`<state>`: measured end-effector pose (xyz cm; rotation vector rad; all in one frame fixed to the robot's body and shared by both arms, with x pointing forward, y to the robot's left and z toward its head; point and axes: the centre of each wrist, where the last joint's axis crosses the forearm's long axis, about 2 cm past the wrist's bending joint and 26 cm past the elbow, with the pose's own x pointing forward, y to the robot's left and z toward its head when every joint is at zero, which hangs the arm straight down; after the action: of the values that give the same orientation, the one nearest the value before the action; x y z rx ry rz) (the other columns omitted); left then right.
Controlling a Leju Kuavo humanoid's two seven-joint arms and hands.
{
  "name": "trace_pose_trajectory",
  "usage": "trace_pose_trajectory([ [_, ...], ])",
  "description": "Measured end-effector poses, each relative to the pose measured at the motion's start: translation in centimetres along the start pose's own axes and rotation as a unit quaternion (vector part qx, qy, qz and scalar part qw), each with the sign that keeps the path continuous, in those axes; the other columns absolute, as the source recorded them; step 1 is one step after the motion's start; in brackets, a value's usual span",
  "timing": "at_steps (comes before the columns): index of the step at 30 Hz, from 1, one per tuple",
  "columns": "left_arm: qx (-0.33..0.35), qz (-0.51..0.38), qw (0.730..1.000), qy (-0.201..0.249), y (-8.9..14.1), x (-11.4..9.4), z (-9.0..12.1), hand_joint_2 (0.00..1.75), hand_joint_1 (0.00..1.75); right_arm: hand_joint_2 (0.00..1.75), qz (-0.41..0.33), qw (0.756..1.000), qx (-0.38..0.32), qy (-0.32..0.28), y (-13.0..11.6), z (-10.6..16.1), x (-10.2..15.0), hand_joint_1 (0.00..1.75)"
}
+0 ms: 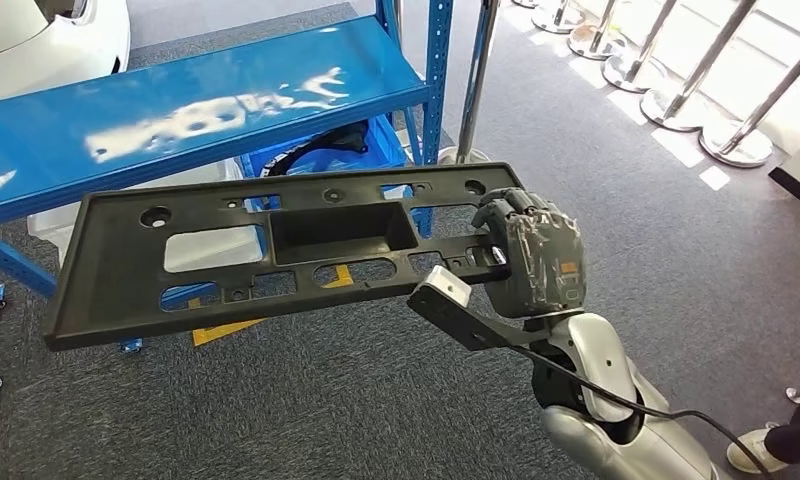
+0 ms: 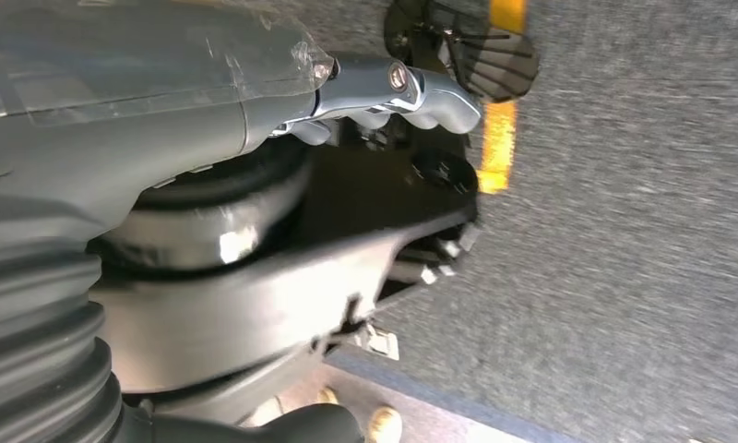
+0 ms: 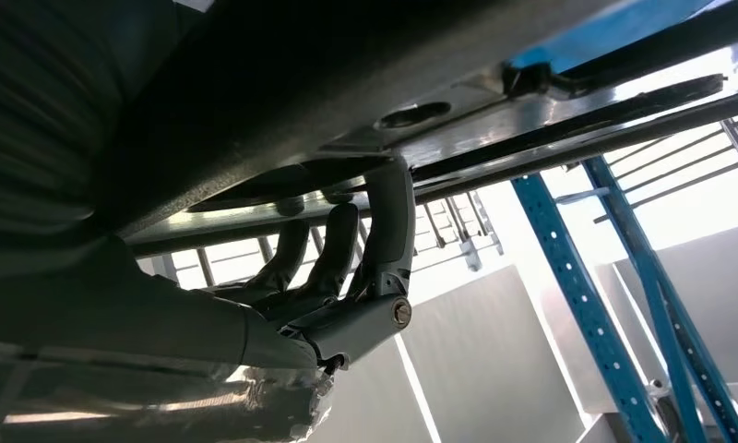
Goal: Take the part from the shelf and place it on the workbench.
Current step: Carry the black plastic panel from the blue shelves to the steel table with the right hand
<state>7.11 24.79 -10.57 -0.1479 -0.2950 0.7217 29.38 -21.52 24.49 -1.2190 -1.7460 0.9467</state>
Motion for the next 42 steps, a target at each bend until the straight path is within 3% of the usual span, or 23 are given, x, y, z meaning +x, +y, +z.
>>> trace_pose_trajectory([
  [42, 0.017, -0.012, 1.0, -0.007, 0.44, 0.01, 0.02, 1.75, 0.0, 1.75, 0.002, 1.0, 0.002, 0.004, 0.06, -0.11, 0.14, 1.75],
])
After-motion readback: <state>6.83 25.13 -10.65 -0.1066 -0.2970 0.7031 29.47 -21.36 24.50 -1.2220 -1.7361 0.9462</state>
